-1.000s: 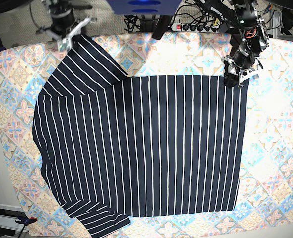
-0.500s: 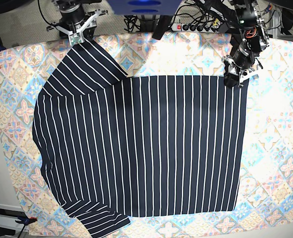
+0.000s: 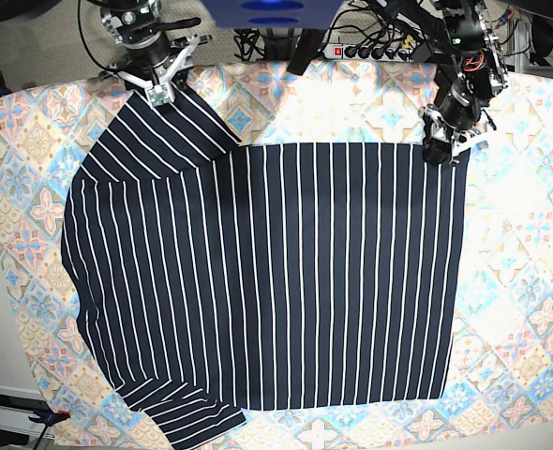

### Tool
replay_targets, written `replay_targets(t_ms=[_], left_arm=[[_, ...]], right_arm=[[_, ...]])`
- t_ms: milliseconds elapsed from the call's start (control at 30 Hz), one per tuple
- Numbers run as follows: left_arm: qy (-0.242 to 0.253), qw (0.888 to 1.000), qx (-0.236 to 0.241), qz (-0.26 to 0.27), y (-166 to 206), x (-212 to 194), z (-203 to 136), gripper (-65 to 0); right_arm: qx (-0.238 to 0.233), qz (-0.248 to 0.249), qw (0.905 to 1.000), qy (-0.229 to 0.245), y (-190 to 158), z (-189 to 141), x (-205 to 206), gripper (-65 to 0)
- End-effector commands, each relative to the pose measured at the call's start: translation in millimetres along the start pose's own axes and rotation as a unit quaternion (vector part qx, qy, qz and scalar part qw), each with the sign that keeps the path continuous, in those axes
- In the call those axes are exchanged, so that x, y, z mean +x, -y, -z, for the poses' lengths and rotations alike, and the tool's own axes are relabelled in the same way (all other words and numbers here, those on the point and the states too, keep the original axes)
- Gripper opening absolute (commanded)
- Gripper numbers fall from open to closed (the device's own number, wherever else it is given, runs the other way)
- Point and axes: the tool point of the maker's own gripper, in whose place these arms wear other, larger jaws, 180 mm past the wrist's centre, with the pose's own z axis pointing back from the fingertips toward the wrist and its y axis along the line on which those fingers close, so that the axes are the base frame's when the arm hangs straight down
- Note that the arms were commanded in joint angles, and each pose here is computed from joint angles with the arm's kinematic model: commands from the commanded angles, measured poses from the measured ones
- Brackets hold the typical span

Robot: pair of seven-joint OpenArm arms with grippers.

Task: Fold the T-shirt properly
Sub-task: 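Lower the right gripper to the folded sleeve corner and grasp it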

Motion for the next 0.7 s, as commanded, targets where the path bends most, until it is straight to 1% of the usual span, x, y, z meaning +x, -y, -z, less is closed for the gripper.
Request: replay_targets(t_ms=[0, 167, 333, 500, 567, 667], left_arm=[[-0.001, 1.000, 0.000, 0.003, -1, 2, -3, -65.0], [-0.001, 1.000, 0.000, 0.003, -1, 2, -3, -65.0], [-0.001, 1.000, 0.000, 0.002, -1, 1, -3, -65.0], [-0.001, 1.000, 0.000, 0.002, -1, 1, -3, -65.0], [-0.002, 1.000, 0.000, 0.002, -2, 1, -3, -65.0], [-0.002, 1.000, 0.000, 0.002, -2, 1, -3, -65.0]], right_arm=[[-0.003, -0.008, 0.9999, -0.011, 1, -2, -10, -40.6], [-0.003, -0.016, 0.9989, -0.044, 0, 4, -36, -40.6], [-0.004, -0.017, 0.9983, -0.055, 1, 7, -44, -40.6], [-0.010, -0.017, 0.9990, -0.039, 6, 14, -30, -41.4], [-0.014, -0.016, 0.9991, -0.037, 10, 16, -27, -45.3], [-0.015, -0.015, 0.9991, -0.037, 11, 16, -27, -56.3]])
